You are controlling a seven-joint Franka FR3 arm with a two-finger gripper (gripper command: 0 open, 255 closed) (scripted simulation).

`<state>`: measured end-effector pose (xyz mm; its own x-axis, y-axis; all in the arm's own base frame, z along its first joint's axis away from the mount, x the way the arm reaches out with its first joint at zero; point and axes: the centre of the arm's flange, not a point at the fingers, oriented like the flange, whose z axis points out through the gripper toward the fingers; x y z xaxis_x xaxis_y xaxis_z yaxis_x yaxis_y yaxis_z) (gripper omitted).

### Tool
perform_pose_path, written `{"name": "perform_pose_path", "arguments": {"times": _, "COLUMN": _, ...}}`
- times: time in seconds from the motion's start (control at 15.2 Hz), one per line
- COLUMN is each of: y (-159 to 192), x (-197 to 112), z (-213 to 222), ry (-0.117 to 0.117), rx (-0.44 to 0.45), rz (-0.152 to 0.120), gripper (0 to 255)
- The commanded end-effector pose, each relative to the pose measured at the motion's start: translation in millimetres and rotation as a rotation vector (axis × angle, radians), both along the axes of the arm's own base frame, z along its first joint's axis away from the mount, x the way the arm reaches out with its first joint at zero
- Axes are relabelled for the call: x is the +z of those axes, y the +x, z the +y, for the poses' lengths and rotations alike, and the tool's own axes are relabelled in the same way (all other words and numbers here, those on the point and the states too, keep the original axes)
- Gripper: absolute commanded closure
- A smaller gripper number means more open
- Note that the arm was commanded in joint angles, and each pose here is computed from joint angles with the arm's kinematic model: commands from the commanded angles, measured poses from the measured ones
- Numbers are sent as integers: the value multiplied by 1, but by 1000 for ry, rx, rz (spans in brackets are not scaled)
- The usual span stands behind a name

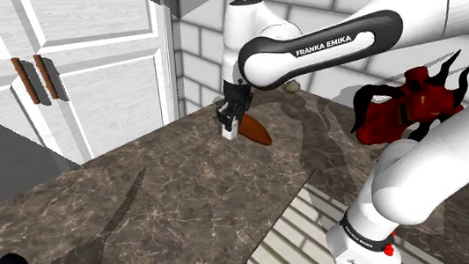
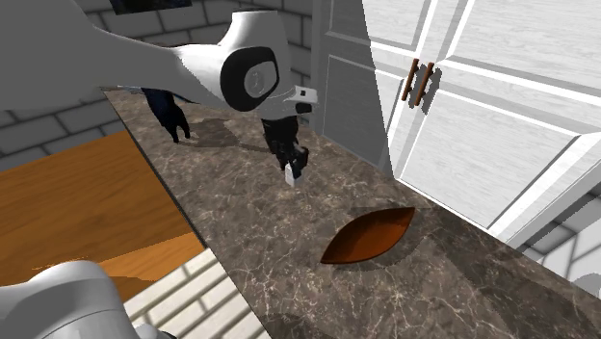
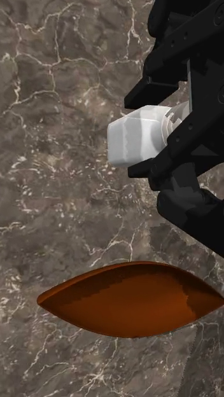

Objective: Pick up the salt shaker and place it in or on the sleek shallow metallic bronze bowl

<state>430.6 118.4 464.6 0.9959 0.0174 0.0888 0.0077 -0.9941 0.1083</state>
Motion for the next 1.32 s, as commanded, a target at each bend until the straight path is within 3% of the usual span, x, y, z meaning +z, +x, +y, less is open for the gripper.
{"name": "perform_pose_path", "arguments": {"times": 0.0, "y": 9, "x": -1, "z": -22, "ry": 0, "rx": 2, "rz": 0, "gripper": 255}}
{"name": "perform_pose_path", "arguments": {"times": 0.99, "y": 90, "x": 9, "z": -210, "ry": 0, "rx": 2, "rz": 0, "gripper": 255}}
{"name": "perform_pose_path", "arguments": {"times": 1.25, "y": 90, "x": -13, "z": -210, "ry": 0, "rx": 2, "rz": 0, "gripper": 255}}
